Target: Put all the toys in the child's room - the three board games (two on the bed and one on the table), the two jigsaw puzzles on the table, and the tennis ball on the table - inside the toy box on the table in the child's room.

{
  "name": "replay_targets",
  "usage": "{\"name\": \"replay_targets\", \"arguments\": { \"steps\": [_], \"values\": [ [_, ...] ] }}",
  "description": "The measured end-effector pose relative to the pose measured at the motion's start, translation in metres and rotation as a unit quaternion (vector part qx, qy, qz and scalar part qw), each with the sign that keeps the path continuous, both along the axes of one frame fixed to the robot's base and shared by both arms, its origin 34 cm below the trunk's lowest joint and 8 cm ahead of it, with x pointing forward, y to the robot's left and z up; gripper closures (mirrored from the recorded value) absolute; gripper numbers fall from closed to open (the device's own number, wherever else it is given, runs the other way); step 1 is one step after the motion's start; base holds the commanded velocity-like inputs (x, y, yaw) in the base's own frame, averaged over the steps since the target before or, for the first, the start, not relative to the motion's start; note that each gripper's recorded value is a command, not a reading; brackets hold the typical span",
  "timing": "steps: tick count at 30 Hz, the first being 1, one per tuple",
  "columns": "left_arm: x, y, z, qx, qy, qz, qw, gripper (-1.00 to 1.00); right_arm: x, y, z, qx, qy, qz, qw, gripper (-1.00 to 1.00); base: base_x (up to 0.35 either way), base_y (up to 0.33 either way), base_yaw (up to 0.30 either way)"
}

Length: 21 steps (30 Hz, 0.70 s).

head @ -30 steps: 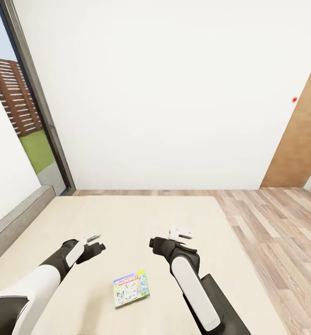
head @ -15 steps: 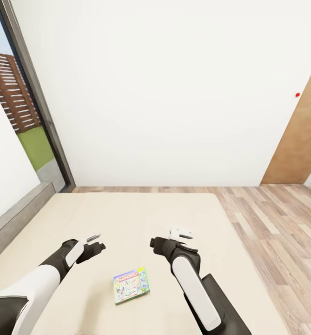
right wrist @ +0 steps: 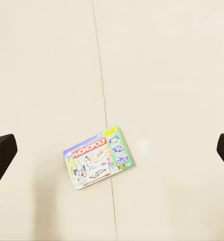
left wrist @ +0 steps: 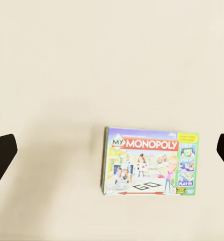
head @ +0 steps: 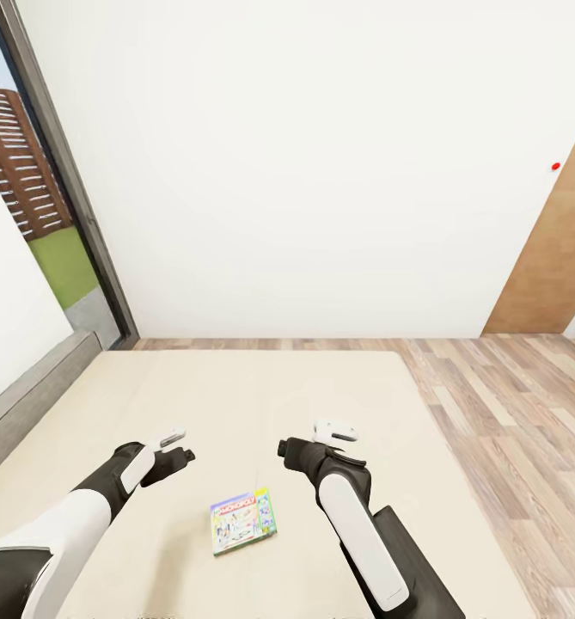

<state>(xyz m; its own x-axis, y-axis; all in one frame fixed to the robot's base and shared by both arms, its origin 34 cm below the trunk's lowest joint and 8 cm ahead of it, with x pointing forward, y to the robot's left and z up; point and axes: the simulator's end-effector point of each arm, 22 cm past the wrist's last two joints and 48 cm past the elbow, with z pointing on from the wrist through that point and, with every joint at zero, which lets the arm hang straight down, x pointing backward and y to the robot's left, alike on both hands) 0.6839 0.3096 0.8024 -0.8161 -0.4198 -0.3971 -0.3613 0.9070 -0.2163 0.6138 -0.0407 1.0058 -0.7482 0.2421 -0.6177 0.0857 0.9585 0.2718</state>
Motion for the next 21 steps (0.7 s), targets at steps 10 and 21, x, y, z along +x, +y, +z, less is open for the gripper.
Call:
{"name": "replay_targets", "arguments": {
  "steps": [10,21],
  "values": [
    [-0.003,0.000,-0.009,0.000,0.008,0.000,1.0000,-1.00,0.000,0.000,-0.008,0.000,0.008,0.000,1.0000,-1.00,0.000,0.000,0.000],
    [-0.007,0.000,-0.020,0.000,0.017,0.000,0.9998,-1.00,0.000,0.000,-0.018,0.000,0.018,-0.001,0.9998,-1.00,0.000,0.000,0.000]
  ]
}}
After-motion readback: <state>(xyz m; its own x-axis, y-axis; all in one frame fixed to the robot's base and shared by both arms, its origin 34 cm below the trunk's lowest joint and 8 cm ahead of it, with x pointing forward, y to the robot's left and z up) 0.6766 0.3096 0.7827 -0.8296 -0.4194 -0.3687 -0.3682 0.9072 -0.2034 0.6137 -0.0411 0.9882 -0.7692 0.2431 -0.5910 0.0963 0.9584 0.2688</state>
